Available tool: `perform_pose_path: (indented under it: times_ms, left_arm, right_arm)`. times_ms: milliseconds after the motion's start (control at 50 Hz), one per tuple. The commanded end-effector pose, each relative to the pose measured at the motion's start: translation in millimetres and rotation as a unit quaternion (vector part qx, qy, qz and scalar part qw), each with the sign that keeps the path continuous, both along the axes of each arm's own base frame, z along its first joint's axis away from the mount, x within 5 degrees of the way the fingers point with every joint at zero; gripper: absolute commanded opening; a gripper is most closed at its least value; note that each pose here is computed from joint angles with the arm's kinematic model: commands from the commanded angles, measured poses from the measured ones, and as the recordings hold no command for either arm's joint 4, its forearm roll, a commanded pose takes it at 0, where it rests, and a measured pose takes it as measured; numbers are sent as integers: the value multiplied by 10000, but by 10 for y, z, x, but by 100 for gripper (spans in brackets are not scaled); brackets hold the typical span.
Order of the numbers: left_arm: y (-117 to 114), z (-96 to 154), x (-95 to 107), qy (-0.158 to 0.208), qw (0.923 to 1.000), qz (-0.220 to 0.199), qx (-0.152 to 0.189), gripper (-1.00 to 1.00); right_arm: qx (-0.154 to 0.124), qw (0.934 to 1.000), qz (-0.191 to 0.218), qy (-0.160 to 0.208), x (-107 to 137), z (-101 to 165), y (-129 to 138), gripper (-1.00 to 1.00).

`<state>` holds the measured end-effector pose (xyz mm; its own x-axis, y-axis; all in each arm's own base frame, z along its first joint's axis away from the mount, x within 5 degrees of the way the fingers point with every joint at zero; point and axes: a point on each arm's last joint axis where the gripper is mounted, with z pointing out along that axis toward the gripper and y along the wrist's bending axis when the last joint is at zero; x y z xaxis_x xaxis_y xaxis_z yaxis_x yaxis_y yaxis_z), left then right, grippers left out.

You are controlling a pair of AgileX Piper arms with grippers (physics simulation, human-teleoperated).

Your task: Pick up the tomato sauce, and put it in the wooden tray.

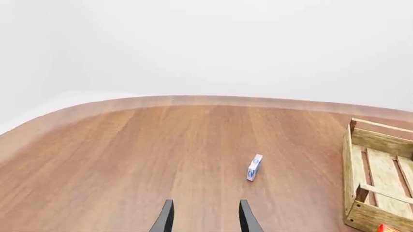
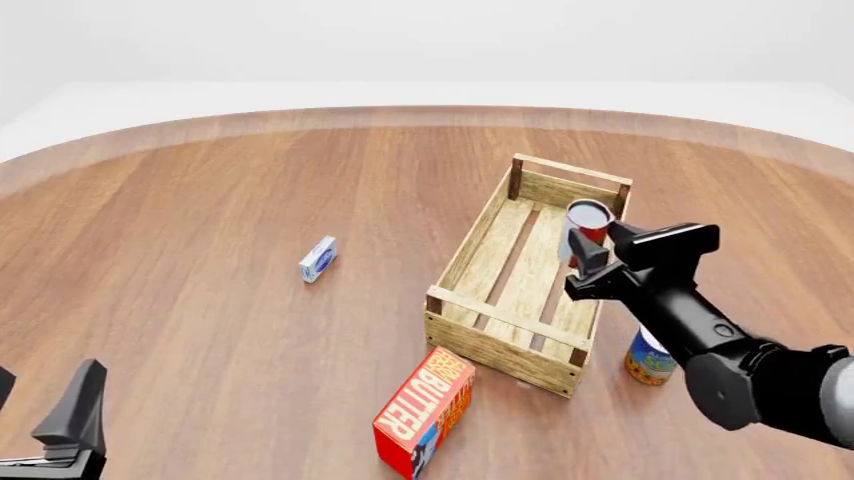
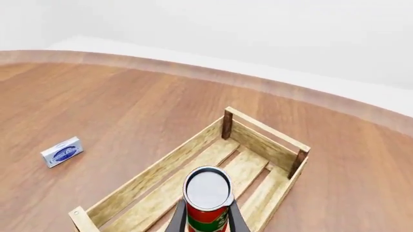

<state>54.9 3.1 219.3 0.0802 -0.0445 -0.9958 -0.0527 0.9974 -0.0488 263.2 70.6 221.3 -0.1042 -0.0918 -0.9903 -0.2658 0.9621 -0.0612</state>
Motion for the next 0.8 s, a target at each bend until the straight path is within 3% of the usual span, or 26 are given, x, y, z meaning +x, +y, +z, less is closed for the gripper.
perform_pose_path:
  times_ms: [20,240,800]
  left_arm:
    - [1,-1,0,7,10000,12,-6,100]
    - [1,3,-1,18,10000,7,-19,100]
    - [2,11,-2,-1,10000,18,-40,100]
  right_arm:
    - [135,9998,100,-57,63,-18,83,-100]
    - [251,9994,222,-8,152,-189,192,-100]
    - [182,9985,182,482,488,-419,290,-100]
